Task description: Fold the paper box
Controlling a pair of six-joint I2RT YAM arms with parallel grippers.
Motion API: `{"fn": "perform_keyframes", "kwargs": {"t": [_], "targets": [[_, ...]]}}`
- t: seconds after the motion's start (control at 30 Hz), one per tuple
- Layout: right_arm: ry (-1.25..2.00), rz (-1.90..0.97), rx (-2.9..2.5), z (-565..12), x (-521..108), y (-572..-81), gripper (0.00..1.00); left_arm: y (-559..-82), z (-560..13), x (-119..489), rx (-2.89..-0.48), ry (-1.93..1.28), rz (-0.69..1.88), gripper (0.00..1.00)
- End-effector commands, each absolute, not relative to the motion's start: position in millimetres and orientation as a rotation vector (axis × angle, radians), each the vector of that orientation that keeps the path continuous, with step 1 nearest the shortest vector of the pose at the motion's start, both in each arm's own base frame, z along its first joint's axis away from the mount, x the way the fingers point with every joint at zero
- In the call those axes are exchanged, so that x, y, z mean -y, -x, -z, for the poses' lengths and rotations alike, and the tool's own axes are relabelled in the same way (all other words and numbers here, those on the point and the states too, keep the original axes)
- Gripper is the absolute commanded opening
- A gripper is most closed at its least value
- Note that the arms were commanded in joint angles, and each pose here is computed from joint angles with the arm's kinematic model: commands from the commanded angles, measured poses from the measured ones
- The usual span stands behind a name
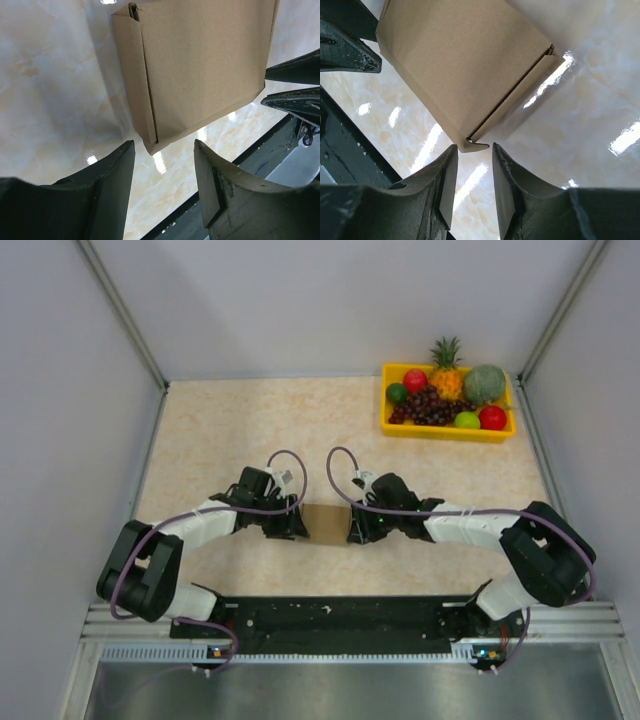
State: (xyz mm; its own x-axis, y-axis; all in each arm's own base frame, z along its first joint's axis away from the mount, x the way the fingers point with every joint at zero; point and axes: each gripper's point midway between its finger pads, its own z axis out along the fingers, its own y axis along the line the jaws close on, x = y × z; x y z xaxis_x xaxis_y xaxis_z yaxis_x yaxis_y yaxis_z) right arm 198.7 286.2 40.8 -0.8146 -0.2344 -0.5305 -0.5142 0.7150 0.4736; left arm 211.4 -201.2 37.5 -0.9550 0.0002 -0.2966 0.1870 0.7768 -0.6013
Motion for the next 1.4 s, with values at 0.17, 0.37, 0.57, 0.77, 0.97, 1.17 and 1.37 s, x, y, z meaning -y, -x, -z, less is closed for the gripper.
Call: {"fn": "perform_keyframes", "kwargs": {"t": [0.17,0.37,0.57,0.77,0.97,1.17,1.37], "targets": [[0.603,-0.945,-2.406,-64.5,-311.0,-203.5,0.27,-222.8,-50.0,215.4,-2.617,-0.179,1.042,0.53],[0.574,-1.061,-2.441,-62.3,-321.7,-192.6,0.25,-222.2,-48.5,219.7,-2.617,-0.185,1.081,0.52],[0.523,-1.17,-2.465,-59.1,-333.3,-186.9,0.23,-218.5,-49.9,220.8,-2.608,-0.185,1.108,0.5],[0.516,-1.302,-2.498,-62.8,-339.4,-176.3,0.2,-214.7,-49.6,220.2,-2.61,-0.19,1.116,0.49],[0.458,-1.542,-2.493,-73.0,-349.2,-164.1,0.21,-214.2,-52.9,222.2,-2.596,-0.192,1.139,0.49],[0.375,-1.481,-2.5,-66.0,-332.3,-177.1,0.31,-214.1,-59.8,216.0,-2.58,-0.194,1.087,0.59],[0.289,-1.425,-2.471,-68.9,-318.8,-200.4,0.4,-220.2,-81.1,190.9,-2.54,-0.146,0.871,0.65]]}}
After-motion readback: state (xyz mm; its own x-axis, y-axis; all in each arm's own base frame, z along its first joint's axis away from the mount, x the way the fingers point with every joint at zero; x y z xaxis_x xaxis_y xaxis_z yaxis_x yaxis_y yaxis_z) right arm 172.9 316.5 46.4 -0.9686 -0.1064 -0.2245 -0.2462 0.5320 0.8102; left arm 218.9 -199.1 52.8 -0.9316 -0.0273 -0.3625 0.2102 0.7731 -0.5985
